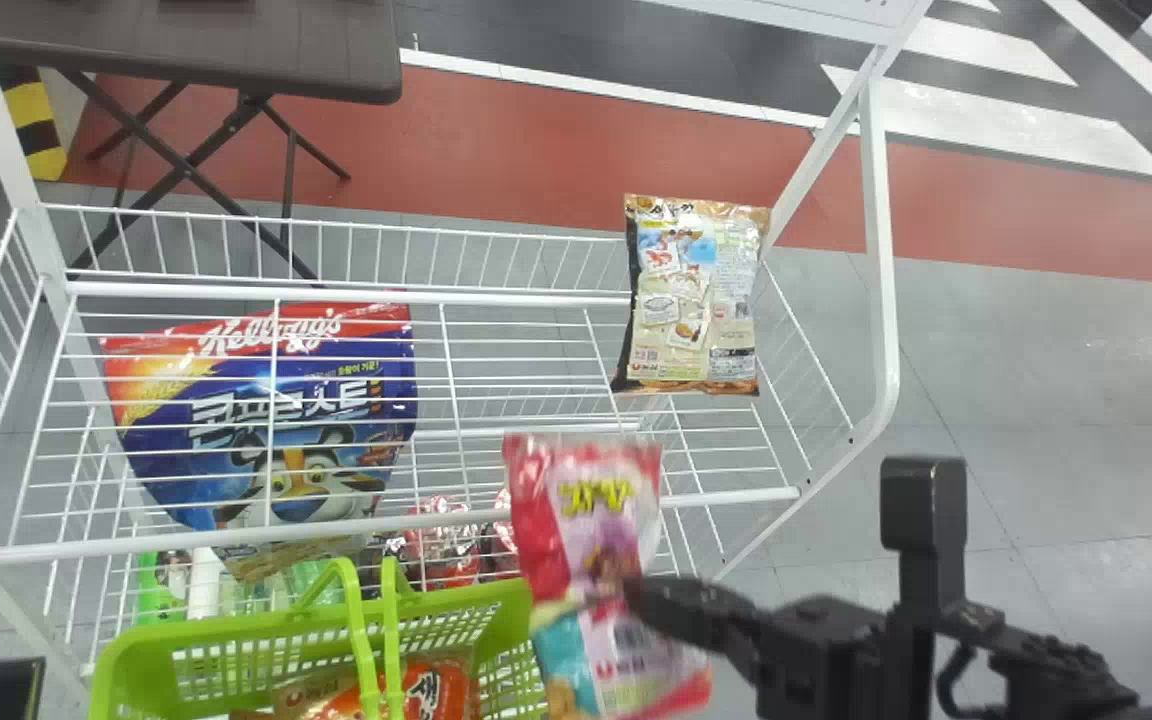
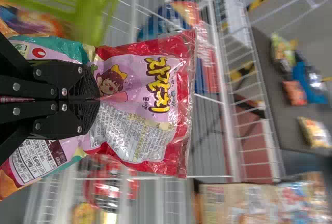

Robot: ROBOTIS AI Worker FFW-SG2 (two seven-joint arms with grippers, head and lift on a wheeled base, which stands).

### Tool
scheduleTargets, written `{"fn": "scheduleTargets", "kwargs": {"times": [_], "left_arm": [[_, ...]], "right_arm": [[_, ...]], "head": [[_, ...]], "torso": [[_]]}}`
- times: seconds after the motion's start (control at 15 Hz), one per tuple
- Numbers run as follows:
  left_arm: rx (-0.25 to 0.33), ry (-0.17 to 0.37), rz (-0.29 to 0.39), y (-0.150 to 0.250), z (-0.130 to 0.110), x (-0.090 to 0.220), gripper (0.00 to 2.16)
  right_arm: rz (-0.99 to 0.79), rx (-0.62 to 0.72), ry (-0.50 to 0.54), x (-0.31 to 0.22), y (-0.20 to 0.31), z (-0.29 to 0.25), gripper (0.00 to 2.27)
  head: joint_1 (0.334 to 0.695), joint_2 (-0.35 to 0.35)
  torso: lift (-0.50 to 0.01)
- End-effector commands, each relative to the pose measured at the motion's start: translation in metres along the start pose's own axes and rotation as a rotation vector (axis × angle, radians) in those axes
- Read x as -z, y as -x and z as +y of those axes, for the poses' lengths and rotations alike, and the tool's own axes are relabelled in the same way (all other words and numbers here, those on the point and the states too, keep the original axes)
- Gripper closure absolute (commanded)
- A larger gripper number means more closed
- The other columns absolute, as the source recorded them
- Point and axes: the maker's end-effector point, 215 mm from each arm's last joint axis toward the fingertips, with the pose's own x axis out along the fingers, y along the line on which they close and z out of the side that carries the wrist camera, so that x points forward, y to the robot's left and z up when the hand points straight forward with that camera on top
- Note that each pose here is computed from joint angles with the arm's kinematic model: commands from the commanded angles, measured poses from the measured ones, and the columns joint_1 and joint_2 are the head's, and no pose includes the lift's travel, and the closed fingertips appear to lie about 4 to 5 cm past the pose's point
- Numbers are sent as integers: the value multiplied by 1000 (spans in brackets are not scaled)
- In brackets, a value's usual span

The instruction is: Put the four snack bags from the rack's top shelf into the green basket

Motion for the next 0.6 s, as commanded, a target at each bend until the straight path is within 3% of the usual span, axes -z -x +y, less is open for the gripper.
{"fn": "scheduleTargets", "kwargs": {"times": [0.0,0.53], "left_arm": [[2,-1,-8,-1,-1,-1,2115],[15,-5,2,-6,-10,5,2115]], "right_arm": [[129,-21,-102,42,18,6,2240],[284,-164,-86,97,-21,69,2240]], "head": [[695,-350],[695,-350]], "torso": [[0],[0]]}}
